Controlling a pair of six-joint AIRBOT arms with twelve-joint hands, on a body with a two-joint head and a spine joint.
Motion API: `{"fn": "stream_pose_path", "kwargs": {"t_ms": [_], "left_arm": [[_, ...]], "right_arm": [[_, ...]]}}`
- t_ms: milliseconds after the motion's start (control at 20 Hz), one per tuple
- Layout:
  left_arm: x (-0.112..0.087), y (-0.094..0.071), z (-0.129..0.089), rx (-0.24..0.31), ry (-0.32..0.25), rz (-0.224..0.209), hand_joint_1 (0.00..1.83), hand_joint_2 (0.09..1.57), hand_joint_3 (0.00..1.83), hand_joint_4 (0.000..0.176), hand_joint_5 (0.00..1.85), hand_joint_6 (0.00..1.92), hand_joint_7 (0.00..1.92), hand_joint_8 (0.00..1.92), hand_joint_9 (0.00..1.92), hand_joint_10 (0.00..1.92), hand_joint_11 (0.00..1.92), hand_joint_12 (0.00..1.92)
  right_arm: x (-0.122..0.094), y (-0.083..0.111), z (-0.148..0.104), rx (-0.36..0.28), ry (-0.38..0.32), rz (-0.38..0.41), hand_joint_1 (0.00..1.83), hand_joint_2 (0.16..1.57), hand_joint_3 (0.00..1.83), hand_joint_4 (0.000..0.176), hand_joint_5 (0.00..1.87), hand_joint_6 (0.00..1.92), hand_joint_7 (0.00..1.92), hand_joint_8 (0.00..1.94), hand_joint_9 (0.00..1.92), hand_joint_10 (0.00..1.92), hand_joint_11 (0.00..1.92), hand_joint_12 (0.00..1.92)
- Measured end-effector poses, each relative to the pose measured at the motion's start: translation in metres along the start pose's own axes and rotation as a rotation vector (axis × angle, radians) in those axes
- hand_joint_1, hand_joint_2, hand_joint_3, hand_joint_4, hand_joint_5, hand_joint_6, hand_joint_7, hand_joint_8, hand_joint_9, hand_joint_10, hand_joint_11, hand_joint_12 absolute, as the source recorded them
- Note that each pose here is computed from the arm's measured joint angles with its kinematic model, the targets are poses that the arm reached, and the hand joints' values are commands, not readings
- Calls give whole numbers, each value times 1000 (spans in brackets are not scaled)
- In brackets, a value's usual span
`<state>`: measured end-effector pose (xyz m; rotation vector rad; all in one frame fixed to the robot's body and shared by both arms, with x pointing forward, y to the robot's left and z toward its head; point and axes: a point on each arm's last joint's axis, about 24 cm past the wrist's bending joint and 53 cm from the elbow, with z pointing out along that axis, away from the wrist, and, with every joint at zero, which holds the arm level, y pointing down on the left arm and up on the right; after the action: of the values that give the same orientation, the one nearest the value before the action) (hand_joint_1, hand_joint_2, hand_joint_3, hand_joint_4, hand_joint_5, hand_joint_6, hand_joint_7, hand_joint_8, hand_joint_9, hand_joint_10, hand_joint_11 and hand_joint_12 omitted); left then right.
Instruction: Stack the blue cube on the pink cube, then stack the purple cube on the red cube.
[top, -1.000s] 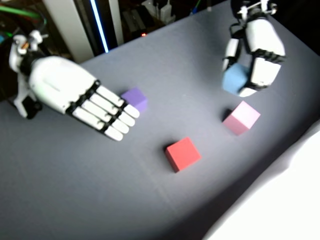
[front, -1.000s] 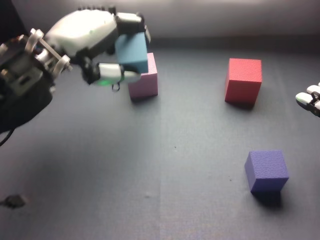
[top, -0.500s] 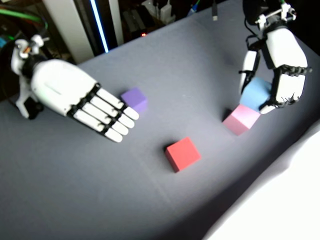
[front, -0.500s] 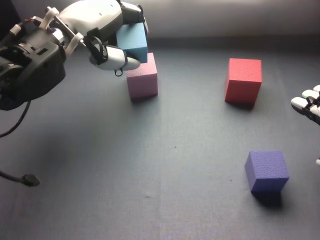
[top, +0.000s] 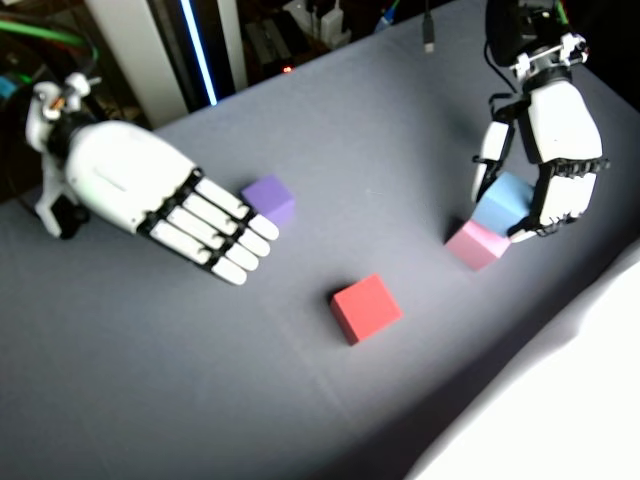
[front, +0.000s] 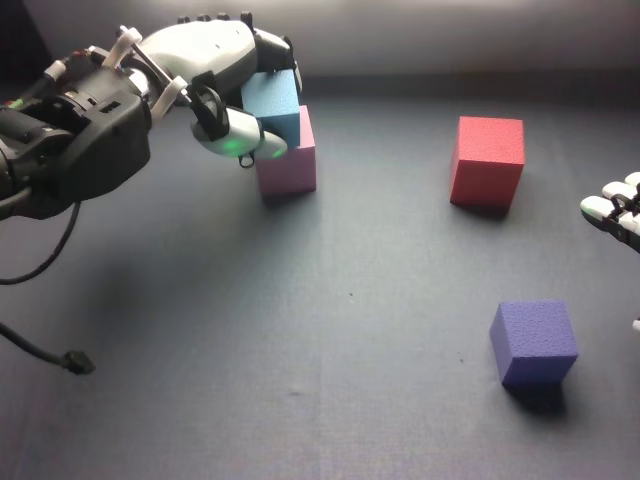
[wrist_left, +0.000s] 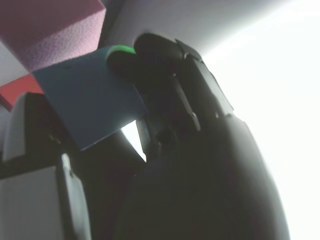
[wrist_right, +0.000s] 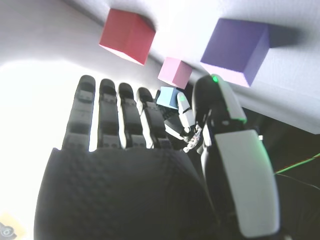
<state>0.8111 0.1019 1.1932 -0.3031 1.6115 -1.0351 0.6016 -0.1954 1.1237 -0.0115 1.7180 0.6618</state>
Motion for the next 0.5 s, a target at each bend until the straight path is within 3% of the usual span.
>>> {"fn": "stream_pose_path", "kwargs": {"t_ms": [50,100,150,200,250,300,450,500], "left_arm": [[1,2,0,-5,3,-4,936,1176,0,14,180,693,308,524,255,848,93,1574],[4,2,1,-8,9,0,875,1152,0,65,139,481,262,248,163,664,18,1449],[6,5,0,-13,12,0,801,1138,0,129,64,305,144,79,37,465,3,1119],[9,9,-1,-21,19,2,745,1118,0,146,22,89,28,15,7,92,0,535],[10,9,-1,-22,22,5,701,1098,0,169,4,17,5,2,1,18,0,106],[13,11,-3,-23,23,3,689,1070,0,175,0,3,0,0,0,3,0,20],[19,9,-10,-6,32,3,642,1023,0,176,0,0,0,0,0,0,0,0],[19,6,-15,11,26,1,516,980,0,176,0,0,0,0,0,0,0,0]], "right_arm": [[1,-1,-1,0,1,0,643,1371,0,0,0,0,0,0,0,0,0,0],[1,-1,-1,2,4,0,645,1371,0,0,0,0,0,0,0,0,0,0],[2,-1,-1,3,7,1,634,1369,0,0,0,0,0,0,0,0,0,0],[2,-1,-1,3,6,2,632,1370,0,0,0,0,0,0,0,0,0,0],[2,-1,-1,3,6,3,632,1371,0,0,0,0,0,0,0,0,0,0],[2,-1,-1,3,6,4,610,1374,0,0,0,0,0,0,0,0,0,0],[2,1,-1,-6,6,17,623,1350,0,0,0,0,0,0,0,0,0,0],[3,4,-2,-17,8,32,594,1344,0,0,0,0,0,0,0,0,0,0]]}}
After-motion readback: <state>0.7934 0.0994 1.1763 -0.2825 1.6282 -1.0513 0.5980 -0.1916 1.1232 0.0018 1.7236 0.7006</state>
